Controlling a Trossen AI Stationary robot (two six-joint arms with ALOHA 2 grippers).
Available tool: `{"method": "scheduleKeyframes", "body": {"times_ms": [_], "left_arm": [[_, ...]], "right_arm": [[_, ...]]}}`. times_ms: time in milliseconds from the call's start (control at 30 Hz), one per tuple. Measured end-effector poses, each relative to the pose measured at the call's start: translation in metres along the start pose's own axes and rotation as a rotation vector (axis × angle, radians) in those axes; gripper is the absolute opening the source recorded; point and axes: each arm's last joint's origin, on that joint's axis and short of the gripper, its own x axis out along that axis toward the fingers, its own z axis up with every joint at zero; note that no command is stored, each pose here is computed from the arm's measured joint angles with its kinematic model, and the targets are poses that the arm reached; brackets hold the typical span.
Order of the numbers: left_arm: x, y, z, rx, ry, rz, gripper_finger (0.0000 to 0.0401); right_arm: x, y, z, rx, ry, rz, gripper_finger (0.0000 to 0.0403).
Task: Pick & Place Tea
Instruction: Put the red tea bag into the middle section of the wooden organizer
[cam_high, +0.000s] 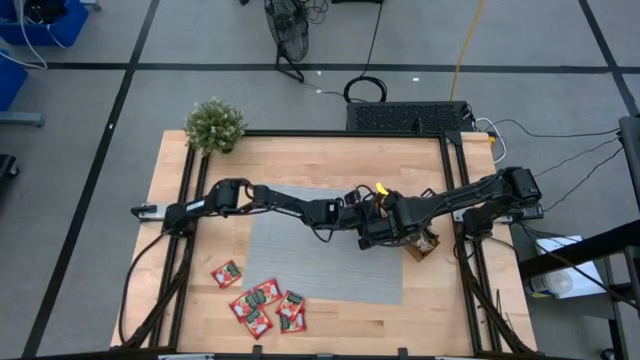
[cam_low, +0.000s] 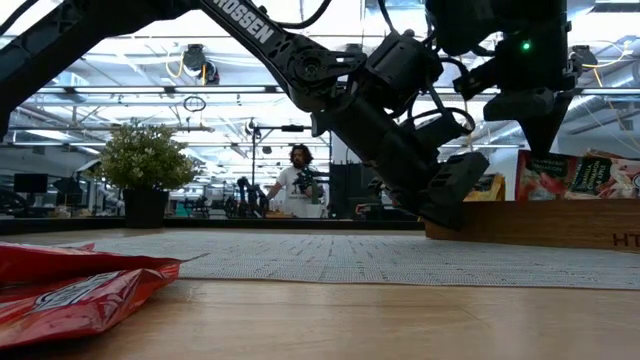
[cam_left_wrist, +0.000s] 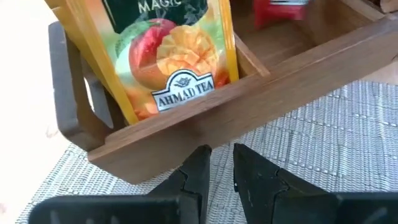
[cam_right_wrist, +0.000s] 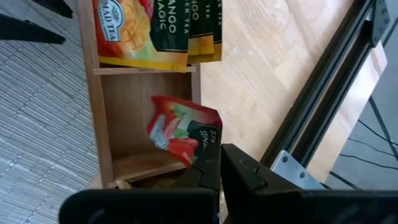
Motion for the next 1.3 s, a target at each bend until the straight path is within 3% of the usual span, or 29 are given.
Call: {"method": "scheduleKeyframes", "body": {"times_ms": [300, 567, 967, 1300], "left_arm": [[-0.001, -0.001, -0.010, 0.006, 0.090, 0.012, 0.0078], [-0.002, -0.008, -0.025, 0.041, 0.065, 0.003, 0.0078], [-0.002, -0.009, -0.028, 0.042, 0.075, -0.006, 0.0078], [-0.001, -0.010, -0.029, 0.044, 0.078, -0.005, 0.0078]], "right_arm": [[0.001, 0.000, -0.002, -0.030, 0.032, -0.006, 0.0000], [0.002, -0.001, 0.001, -0.052, 0.002, -0.004, 0.0000], [0.024, 0.004, 0.002, -0.102, 0.002, 0.030, 0.0000], [0.018, -0.009, 0.002, -0.040, -0.097, -0.009, 0.0012]]}}
